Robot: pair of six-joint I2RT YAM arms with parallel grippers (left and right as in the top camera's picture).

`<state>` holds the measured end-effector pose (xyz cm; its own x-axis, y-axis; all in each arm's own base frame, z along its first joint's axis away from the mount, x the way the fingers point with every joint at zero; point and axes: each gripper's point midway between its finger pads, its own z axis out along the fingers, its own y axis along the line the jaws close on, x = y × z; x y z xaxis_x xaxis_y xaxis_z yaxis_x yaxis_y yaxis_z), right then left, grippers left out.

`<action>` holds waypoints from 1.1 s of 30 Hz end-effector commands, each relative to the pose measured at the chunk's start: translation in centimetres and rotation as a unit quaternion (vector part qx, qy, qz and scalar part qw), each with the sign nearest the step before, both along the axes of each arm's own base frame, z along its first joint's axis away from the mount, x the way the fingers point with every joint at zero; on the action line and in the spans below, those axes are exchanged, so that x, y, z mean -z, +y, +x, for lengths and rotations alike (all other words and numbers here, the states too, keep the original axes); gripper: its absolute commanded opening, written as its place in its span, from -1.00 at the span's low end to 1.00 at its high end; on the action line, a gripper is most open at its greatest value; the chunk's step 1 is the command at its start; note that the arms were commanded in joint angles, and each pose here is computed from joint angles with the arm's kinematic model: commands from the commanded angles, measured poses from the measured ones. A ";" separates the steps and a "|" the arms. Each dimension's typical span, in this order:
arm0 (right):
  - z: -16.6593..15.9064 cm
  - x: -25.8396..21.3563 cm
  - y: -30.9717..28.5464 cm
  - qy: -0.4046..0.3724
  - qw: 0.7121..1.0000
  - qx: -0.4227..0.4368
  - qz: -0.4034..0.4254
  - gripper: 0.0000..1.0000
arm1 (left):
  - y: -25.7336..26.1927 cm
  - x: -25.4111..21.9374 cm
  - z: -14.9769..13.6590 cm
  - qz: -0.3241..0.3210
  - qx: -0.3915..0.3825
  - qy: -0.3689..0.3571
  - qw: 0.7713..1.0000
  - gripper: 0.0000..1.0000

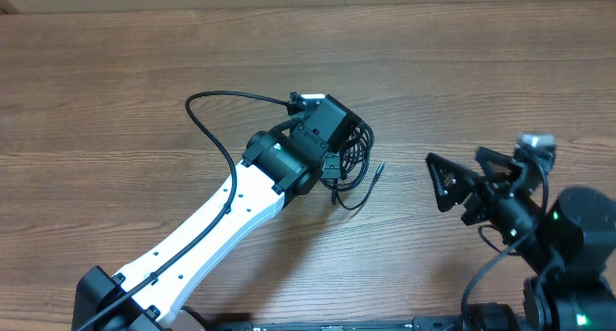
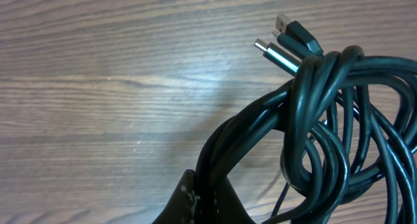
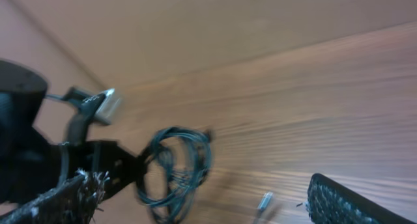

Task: Untangle cables
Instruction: 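Move the right gripper toward the cable bundle held by the left gripper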

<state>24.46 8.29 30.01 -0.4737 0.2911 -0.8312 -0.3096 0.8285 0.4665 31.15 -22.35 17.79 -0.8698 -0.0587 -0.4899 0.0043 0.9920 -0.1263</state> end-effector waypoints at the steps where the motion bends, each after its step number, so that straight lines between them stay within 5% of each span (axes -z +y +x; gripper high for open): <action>1: -1.0 -1.7 2.8 -0.012 0.995 -0.092 0.035 1.00 | -0.8 -2.2 0.2 -0.037 -0.004 -0.024 0.999 -0.92; 7: -3.1 -4.3 5.7 -0.057 0.974 -0.210 0.066 1.00 | -0.8 -3.4 0.8 -0.056 -0.009 -0.041 0.998 -0.92; 14: -2.7 -5.6 5.7 -0.048 0.972 -0.201 0.109 1.00 | -1.0 -5.0 1.3 -0.111 -0.004 -0.045 0.993 -0.92; 22: -0.3 -2.4 5.3 0.054 0.974 -0.163 0.149 1.00 | -2.5 -6.4 -0.3 -0.138 0.076 -0.038 0.987 -0.92; 27: 1.1 0.3 5.5 0.121 0.965 -0.162 0.165 0.72 | -3.4 -6.6 -1.3 -0.139 0.134 -0.034 0.981 -0.92; 33: 1.7 1.6 6.1 0.155 0.954 -0.181 0.179 0.63 | -3.3 -6.7 -1.0 -0.126 0.142 -0.046 0.981 -0.92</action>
<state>26.19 14.13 27.42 -0.8046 0.3116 -0.5055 -0.3210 0.4879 0.8117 30.32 -25.23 22.34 -0.8580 0.0165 -0.5134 0.2268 0.9089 -0.3498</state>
